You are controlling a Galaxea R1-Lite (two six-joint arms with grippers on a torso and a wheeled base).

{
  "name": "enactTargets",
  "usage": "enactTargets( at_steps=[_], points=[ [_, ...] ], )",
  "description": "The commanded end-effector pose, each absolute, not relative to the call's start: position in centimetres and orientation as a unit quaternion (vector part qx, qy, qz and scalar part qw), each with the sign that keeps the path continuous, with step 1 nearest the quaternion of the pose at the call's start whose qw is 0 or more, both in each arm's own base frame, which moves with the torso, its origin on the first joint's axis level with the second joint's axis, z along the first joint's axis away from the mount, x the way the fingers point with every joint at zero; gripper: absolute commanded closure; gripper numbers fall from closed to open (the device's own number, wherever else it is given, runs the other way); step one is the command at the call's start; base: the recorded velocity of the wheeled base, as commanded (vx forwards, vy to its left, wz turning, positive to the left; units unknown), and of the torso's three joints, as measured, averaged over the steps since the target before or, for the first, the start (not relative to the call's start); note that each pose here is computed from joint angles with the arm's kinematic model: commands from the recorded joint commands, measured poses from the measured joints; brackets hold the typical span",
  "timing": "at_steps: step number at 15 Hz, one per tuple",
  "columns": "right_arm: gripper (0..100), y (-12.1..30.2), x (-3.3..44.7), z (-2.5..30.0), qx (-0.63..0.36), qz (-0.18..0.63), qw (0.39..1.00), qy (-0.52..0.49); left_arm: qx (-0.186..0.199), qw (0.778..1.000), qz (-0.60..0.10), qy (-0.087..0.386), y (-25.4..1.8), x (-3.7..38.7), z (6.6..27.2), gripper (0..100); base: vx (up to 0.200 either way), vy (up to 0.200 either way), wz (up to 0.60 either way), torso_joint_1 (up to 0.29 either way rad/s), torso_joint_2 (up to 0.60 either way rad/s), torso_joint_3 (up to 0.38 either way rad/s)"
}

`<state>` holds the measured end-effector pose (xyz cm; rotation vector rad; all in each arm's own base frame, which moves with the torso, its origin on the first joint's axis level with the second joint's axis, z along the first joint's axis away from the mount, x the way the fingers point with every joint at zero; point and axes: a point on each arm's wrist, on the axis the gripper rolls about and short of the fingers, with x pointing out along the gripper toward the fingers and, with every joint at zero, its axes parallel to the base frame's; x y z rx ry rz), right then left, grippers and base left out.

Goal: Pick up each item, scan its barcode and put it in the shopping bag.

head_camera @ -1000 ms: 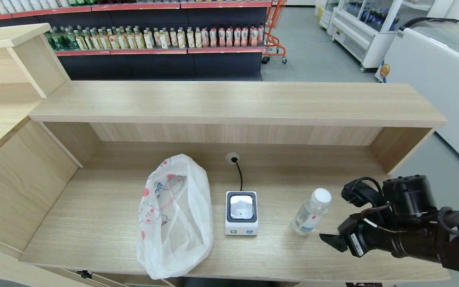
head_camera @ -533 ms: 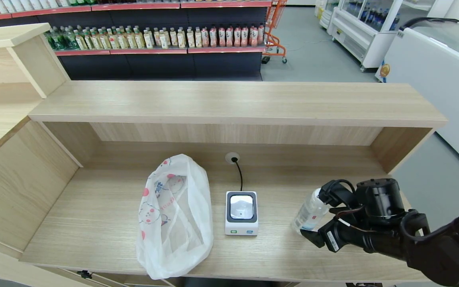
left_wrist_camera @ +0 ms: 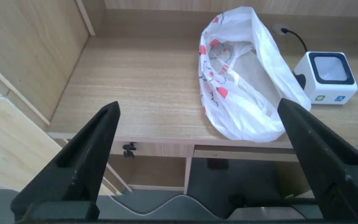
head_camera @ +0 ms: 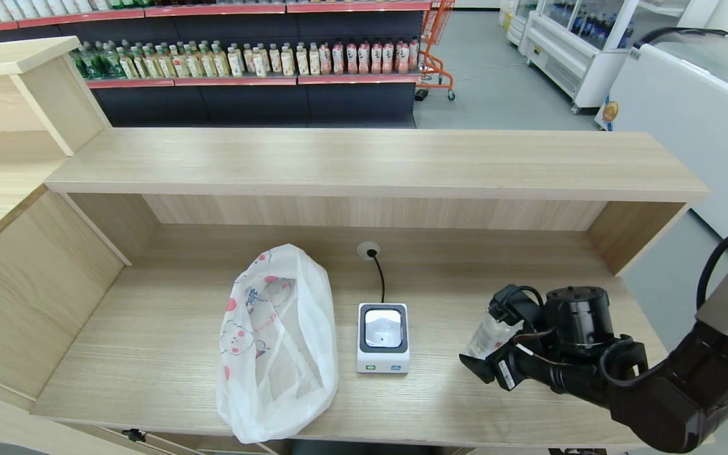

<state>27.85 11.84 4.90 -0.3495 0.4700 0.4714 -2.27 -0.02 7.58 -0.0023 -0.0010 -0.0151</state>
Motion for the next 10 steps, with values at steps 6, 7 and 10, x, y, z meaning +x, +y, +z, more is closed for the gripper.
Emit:
enactTargets(
  at_steps=[6,7,10],
  points=[
    [0,13.5,29.5,2.7,-0.165,0.246,0.941,0.165,-0.002,1.0,-0.008,-0.001,0.0,-2.3,7.6,0,0.0,0.0,0.0,0.0,0.0,0.0],
    [0,13.6,29.5,2.7,-0.16,0.253,0.941,0.156,-0.002,1.0,-0.008,-0.002,0.0,-2.3,7.6,0,0.0,0.0,0.0,0.0,0.0,0.0],
    [100,13.7,29.6,2.9,-0.145,0.272,0.941,0.142,-0.002,1.0,-0.008,-0.001,0.0,-2.3,7.6,0,0.0,0.0,0.0,0.0,0.0,0.0]
  ],
)
